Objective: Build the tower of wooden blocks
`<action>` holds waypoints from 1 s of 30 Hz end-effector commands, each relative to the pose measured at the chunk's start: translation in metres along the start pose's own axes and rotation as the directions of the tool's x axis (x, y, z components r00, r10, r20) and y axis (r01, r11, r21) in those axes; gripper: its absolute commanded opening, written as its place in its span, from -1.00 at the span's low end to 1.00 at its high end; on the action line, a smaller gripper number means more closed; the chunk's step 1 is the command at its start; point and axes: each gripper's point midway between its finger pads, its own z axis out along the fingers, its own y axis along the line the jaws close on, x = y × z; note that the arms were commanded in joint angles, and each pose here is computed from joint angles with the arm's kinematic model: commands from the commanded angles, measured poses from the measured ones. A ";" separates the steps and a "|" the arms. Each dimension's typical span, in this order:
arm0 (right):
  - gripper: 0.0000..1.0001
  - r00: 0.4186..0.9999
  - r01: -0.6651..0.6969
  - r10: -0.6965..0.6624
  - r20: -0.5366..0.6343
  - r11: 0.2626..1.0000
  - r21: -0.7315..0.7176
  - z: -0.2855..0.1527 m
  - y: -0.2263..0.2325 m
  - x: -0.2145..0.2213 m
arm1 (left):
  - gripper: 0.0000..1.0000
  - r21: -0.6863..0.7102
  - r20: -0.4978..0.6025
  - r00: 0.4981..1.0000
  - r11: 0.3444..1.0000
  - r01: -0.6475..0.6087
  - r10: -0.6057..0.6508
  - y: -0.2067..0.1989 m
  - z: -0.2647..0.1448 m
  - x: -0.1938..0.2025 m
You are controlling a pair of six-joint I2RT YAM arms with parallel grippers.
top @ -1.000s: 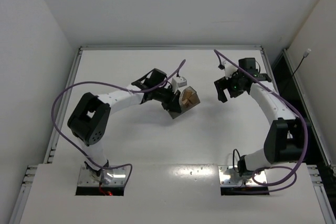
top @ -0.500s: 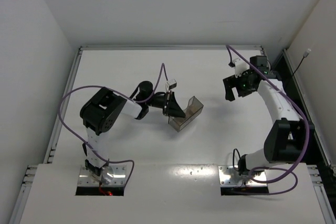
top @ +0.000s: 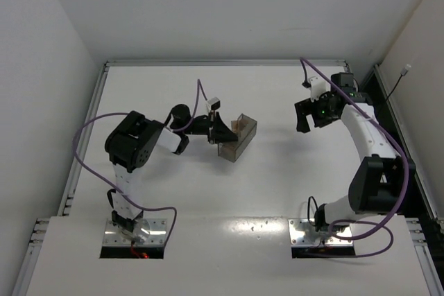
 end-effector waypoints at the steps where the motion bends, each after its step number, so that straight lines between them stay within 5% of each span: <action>1: 0.75 0.999 -0.007 0.007 0.038 1.000 -0.009 -0.006 -0.001 -0.016 | -1.00 0.328 -0.086 0.837 0.808 -0.489 0.541 -0.074 0.027 0.080; 6: 0.75 0.999 -0.004 0.003 0.043 1.000 0.004 -0.010 -0.001 -0.015 | -1.00 0.249 0.024 0.876 0.846 -0.472 0.482 -0.059 -0.001 0.030; 9: 0.75 0.999 -0.016 0.016 0.033 1.000 -0.001 -0.007 -0.001 -0.013 | -1.00 0.273 -0.023 0.876 0.846 -0.458 0.481 -0.060 0.011 0.049; 12: 0.75 0.999 -0.019 0.019 0.026 1.000 -0.004 -0.006 -0.001 -0.014 | -1.00 0.312 -0.054 0.839 0.808 -0.501 0.541 -0.070 0.021 0.076; 18: 0.71 1.000 -0.004 0.004 0.018 1.000 -0.013 -0.001 0.002 -0.010 | -1.00 0.316 -0.011 0.751 0.715 -0.624 0.660 -0.098 0.004 0.061; 20: 0.70 1.000 -0.001 0.001 0.022 1.000 -0.001 -0.001 0.000 -0.011 | -1.00 0.267 0.011 0.713 0.685 -0.678 0.701 -0.104 -0.008 0.044; 22: 0.70 1.000 0.002 -0.002 0.030 1.000 0.002 -0.004 0.000 -0.013 | -1.00 0.192 0.011 0.740 0.725 -0.662 0.673 -0.096 -0.020 0.023; 24: 0.70 0.999 0.005 -0.005 0.036 1.000 0.015 -0.003 -0.002 -0.014 | -1.00 0.117 0.013 0.672 0.666 -0.736 0.740 -0.090 -0.042 -0.003; 25: 0.70 0.999 0.007 -0.008 0.043 1.000 0.018 -0.003 -0.003 -0.016 | -1.00 0.057 0.014 0.733 0.731 -0.680 0.680 -0.083 -0.049 -0.018; 27: 0.70 0.998 0.022 -0.023 0.059 1.000 0.020 -0.006 -0.002 -0.024 | -1.00 -0.100 0.042 0.586 0.587 -0.804 0.810 -0.074 -0.076 -0.061; 28: 0.70 0.998 0.022 -0.023 0.063 1.000 0.011 -0.005 0.000 -0.025 | -1.00 -0.321 -0.035 0.863 0.812 -0.487 0.504 -0.012 -0.098 -0.047; 29: 0.68 0.998 0.030 -0.030 0.060 1.000 0.004 -0.003 0.002 -0.028 | -1.00 -0.370 -0.241 0.495 0.392 -0.842 0.835 -0.034 -0.103 -0.092; 30: 0.68 0.998 0.030 -0.031 0.060 1.000 0.004 -0.003 0.002 -0.028 | -1.00 -0.456 -0.315 0.484 0.317 -0.832 0.817 -0.021 -0.116 -0.105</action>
